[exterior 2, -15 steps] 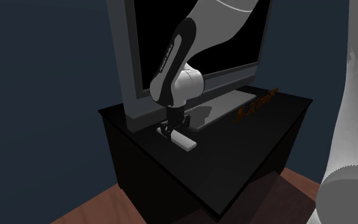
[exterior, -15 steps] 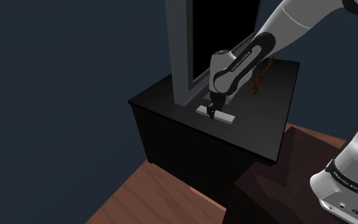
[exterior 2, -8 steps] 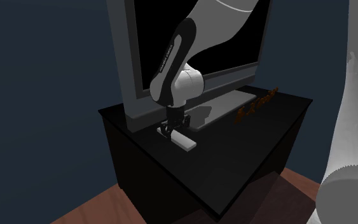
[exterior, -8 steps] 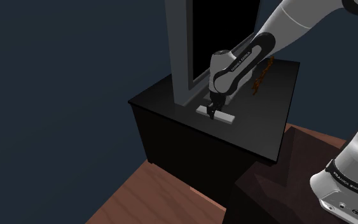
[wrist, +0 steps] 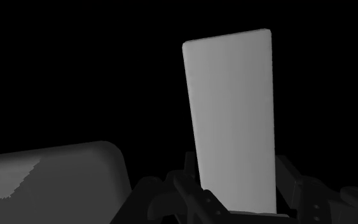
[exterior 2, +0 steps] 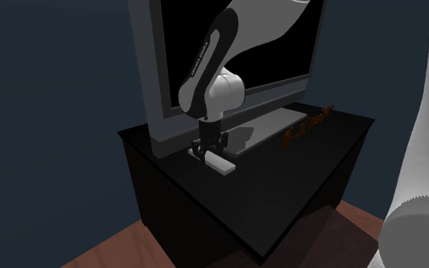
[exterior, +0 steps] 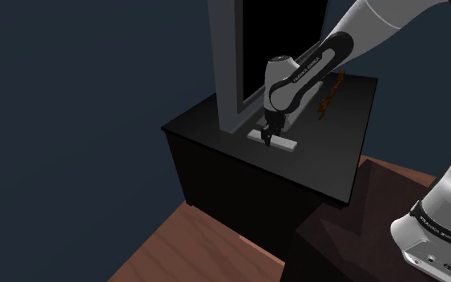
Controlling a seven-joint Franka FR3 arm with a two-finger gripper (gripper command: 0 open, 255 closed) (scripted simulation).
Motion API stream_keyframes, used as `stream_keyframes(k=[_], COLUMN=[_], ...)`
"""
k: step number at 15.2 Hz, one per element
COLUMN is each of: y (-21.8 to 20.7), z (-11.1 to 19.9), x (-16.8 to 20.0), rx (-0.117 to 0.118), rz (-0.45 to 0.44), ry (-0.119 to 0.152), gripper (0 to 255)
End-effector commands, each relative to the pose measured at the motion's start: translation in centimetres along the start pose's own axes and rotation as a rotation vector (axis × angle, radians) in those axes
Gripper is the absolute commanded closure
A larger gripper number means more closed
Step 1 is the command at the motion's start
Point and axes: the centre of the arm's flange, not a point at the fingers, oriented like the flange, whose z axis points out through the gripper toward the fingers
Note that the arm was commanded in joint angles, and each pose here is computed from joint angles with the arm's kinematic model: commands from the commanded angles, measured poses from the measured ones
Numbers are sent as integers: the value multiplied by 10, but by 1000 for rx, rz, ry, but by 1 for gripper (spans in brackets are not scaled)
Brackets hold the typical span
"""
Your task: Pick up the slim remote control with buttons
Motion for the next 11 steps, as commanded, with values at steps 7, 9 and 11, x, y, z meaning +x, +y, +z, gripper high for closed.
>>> stream_keyframes(k=[7,9,11], y=[1,2,2], z=[-44,-54,-55], x=[1,1,1], rx=[0,0,0], rz=[2,2,2], ry=[4,4,4], gripper=[255,255,255])
